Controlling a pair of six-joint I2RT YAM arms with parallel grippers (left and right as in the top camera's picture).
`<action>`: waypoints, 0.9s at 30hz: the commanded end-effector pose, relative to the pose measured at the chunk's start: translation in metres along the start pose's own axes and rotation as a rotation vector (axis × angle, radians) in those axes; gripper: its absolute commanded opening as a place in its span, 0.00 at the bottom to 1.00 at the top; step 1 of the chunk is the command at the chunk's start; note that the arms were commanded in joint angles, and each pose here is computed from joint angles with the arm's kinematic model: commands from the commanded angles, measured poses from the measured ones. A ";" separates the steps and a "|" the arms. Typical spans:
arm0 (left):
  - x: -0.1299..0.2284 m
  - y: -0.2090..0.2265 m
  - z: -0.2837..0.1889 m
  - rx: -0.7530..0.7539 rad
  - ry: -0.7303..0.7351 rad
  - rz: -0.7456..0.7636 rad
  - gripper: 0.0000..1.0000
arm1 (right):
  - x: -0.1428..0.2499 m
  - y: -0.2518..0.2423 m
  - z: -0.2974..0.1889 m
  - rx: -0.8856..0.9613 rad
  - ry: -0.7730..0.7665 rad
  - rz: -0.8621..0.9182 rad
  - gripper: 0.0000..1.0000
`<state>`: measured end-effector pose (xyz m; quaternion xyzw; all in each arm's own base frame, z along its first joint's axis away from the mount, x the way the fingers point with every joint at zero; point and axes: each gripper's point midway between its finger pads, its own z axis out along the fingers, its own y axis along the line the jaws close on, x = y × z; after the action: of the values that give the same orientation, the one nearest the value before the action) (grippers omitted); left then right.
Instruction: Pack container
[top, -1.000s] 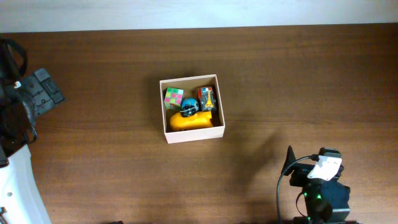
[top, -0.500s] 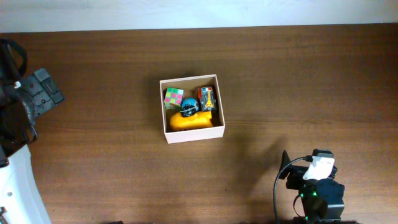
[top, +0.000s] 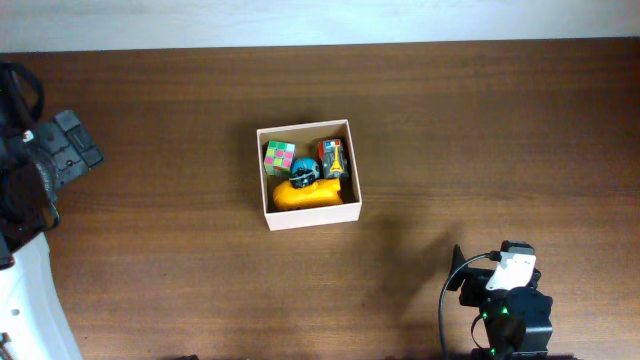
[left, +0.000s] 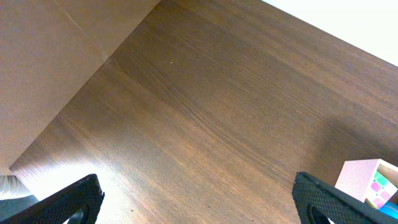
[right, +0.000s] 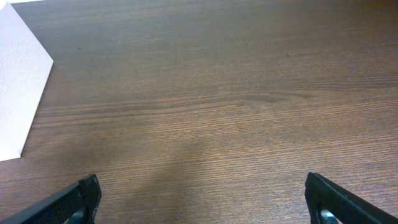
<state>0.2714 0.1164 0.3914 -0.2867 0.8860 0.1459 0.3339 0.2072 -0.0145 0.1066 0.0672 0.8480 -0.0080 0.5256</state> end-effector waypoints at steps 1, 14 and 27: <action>-0.002 0.004 -0.005 -0.008 -0.018 -0.007 0.99 | 0.002 -0.001 0.001 0.001 -0.001 0.013 0.99; 0.042 0.031 -0.025 -0.005 -0.148 -0.055 0.99 | 0.002 -0.001 0.000 0.001 -0.001 0.013 0.99; 0.108 -0.040 0.037 0.433 -0.470 0.003 0.99 | 0.002 -0.001 0.001 0.001 -0.001 0.013 0.99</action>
<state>0.2482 0.0729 0.3296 -0.2067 0.7791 0.0414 0.5904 0.2064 -0.0143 0.1041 0.0668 0.8502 -0.0080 0.5222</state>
